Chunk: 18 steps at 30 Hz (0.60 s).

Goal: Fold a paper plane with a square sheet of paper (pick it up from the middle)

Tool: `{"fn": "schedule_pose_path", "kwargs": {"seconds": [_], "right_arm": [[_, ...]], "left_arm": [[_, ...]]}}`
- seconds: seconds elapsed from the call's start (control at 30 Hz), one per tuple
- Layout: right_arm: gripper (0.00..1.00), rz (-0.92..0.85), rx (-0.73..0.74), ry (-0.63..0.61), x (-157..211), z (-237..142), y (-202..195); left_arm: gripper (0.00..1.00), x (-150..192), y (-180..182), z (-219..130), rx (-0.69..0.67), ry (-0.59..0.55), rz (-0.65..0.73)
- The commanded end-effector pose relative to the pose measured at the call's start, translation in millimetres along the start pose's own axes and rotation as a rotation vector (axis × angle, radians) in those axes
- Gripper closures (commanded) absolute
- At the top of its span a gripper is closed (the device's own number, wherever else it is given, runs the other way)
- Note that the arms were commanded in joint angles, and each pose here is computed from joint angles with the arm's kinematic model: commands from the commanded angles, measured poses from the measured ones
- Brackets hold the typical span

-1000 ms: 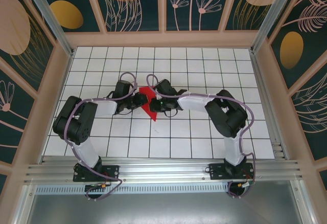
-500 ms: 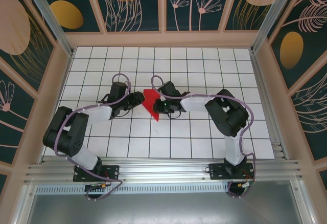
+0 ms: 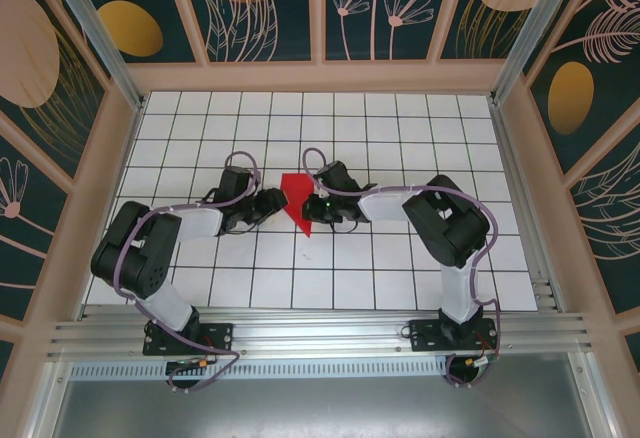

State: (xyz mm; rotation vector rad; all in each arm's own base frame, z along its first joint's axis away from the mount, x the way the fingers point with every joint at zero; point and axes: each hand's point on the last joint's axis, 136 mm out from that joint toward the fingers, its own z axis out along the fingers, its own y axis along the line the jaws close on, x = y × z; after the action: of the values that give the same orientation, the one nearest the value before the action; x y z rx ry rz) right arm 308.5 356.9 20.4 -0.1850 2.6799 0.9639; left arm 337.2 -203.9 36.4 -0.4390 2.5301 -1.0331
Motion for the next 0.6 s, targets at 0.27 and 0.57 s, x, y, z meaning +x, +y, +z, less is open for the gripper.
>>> {"fn": "schedule_pose_path", "kwargs": {"seconds": [0.27, 0.57], "right_arm": [[0.87, 0.033, 0.019, 0.014, 9, -4, -17], [0.87, 0.03, 0.012, 0.014, 9, -5, -20]], "left_arm": [[0.63, 2, -6, 19, 0.037, 0.039, -0.025], [0.74, -8, -12, 18, 0.049, 0.0, -0.02]]}}
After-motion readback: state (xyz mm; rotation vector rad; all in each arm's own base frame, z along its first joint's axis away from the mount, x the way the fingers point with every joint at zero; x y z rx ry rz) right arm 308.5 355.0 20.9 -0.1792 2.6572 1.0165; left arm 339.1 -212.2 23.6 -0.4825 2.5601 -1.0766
